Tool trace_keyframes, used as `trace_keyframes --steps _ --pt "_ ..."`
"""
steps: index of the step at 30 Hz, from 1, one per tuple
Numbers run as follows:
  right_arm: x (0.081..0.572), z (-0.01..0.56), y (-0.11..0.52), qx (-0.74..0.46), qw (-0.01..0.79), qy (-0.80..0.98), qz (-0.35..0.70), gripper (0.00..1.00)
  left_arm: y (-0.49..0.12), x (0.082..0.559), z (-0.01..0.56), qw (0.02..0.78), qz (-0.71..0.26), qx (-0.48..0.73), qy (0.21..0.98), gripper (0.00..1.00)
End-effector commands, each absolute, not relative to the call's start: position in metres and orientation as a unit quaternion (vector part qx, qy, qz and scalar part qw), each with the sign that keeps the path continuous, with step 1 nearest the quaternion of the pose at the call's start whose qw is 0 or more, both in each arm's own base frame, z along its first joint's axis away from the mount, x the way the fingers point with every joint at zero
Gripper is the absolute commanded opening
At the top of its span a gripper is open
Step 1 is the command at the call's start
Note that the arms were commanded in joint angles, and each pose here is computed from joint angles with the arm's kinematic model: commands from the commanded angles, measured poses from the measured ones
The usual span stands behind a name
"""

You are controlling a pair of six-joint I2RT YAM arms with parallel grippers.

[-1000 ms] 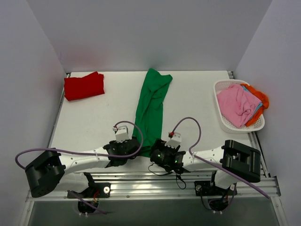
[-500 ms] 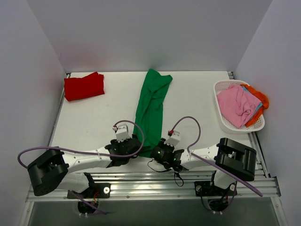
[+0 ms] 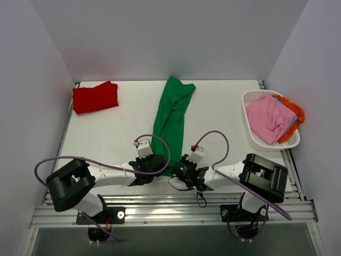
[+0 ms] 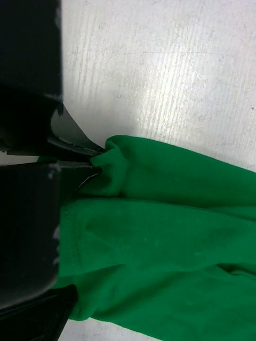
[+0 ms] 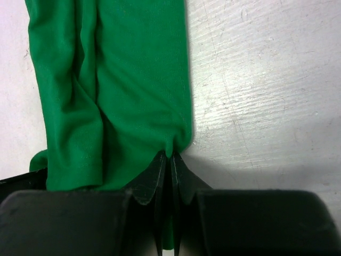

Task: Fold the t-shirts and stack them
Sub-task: Fold the tshirt

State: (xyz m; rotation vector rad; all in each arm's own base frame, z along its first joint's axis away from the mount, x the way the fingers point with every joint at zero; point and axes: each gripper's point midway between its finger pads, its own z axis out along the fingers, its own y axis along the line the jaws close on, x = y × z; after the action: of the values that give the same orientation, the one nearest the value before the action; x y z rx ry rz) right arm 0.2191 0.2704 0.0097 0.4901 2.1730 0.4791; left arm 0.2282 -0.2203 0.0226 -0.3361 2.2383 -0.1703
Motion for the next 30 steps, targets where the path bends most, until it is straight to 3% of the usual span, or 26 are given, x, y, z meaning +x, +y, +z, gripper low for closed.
trace_keyframes --steps 1,2,12,22,30 --pt "0.202 -0.025 0.234 0.165 0.393 0.897 0.117 0.0 -0.225 0.228 0.017 0.414 -0.063 -0.131 0.899 0.07" --pt "0.201 -0.026 0.232 0.165 0.392 0.898 0.115 0.0 -0.224 0.228 0.017 0.414 -0.061 -0.13 0.899 0.03" --pt "0.175 0.002 0.216 0.16 0.402 0.893 0.121 0.0 -0.205 0.203 0.051 0.42 -0.041 -0.103 0.901 0.02" --pt "0.14 0.043 0.218 0.14 0.415 0.889 0.137 0.0 -0.207 0.168 0.101 0.409 -0.099 -0.068 0.905 0.02" --pt "0.166 0.107 0.218 0.147 0.494 0.848 0.122 0.0 -0.211 0.188 0.159 0.476 -0.121 -0.056 0.869 0.02"
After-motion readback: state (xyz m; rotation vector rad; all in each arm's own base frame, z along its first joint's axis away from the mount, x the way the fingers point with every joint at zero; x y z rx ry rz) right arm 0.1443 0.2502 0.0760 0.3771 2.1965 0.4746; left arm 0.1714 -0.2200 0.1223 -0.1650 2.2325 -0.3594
